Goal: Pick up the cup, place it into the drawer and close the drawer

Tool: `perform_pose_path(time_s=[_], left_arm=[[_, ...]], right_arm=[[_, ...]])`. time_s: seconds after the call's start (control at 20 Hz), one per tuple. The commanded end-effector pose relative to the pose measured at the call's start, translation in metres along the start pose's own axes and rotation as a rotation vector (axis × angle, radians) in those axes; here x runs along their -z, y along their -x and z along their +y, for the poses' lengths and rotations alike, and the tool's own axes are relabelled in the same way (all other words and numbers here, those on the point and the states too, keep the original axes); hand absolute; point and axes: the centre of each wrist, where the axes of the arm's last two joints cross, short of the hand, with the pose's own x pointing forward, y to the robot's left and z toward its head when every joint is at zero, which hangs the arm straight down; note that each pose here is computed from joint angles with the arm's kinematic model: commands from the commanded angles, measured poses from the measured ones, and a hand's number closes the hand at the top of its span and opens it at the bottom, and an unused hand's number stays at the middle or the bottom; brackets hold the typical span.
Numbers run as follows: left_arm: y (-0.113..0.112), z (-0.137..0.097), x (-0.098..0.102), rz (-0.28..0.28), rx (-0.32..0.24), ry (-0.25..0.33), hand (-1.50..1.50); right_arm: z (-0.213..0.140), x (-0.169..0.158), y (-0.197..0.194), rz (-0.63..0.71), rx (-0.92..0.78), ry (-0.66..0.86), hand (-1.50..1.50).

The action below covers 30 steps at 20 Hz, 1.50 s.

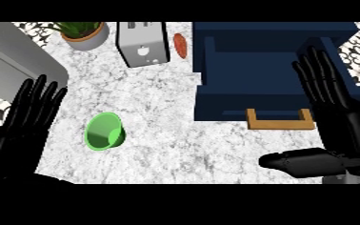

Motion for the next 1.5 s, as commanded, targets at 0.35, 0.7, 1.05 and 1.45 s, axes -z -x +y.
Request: perform_pose_path(time_s=[0.35,0.7,1.05,1.45], left_arm=[[0.052,0.049,-0.002,0.128,0.029,-0.07,-1.5],[0.116,0.06,-0.026,0.197,0.092,-0.118,-1.5],[0.153,0.087,-0.034,0.239,0.109,-0.149,-1.5],[0.185,0.106,-0.033,0.248,0.129,-0.167,-1.5]], right_arm=[[0.0,0.022,0.029,0.008,-0.016,-0.037,-1.5],[-0.02,0.035,0.021,-0.02,-0.034,-0.011,-1.5],[-0.012,0.02,0.006,-0.029,-0.028,-0.034,-1.5],[-0.014,0.041,0.004,-0.024,-0.031,0.007,-1.5]])
